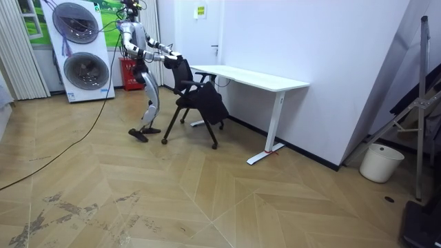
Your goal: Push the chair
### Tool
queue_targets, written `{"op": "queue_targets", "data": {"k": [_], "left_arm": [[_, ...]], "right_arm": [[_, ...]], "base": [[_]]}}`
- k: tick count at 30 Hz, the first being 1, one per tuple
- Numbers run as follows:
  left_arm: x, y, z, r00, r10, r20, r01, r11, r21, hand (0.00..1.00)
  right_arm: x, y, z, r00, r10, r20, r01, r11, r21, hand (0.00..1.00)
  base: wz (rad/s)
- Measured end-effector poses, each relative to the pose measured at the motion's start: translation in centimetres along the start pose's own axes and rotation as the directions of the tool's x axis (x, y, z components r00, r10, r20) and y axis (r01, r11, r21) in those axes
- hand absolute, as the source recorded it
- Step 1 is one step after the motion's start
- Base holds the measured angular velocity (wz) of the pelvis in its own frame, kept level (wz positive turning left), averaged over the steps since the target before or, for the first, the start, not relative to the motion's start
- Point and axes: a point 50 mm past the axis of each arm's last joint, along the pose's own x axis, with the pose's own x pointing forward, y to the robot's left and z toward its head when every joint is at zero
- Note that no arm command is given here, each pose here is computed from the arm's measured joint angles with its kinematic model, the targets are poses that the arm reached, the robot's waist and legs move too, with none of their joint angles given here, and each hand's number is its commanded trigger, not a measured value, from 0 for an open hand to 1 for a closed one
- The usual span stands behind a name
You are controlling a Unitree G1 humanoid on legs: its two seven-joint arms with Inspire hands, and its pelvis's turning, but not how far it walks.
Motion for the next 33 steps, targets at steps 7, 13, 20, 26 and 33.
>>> {"op": "queue_targets", "data": {"k": [7,13,20,26,33], "left_arm": [[0.0,-0.1,0.5,0.999,-0.013,0.049,0.014,1.000,-0.016,1.00],[0.3,0.0,1.1,0.997,-0.001,0.073,0.004,0.999,-0.038,1.00],[0.3,0.1,1.1,0.997,0.000,0.078,0.004,0.999,-0.046,1.00],[0.1,0.2,0.8,0.996,-0.024,0.081,0.026,0.999,-0.022,1.00],[0.5,0.5,0.8,0.996,-0.024,0.081,0.024,1.000,-0.005,1.00]], "right_arm": [[-1.3,0.3,-0.1,1.000,-0.008,-0.005,0.008,1.000,-0.003,1.00],[-1.9,0.1,-0.7,1.000,-0.012,0.001,0.012,1.000,-0.023,1.00],[-1.8,-0.3,-0.8,1.000,0.024,0.001,-0.024,0.999,-0.034,1.00],[-1.4,0.3,-0.4,0.998,0.068,0.004,-0.068,0.998,-0.004,1.00],[-1.3,0.2,-0.2,0.998,0.068,0.005,-0.068,0.998,0.011,1.00]], "base": [[0.14],[0.25],[0.02],[0.22],[0.39]]}}
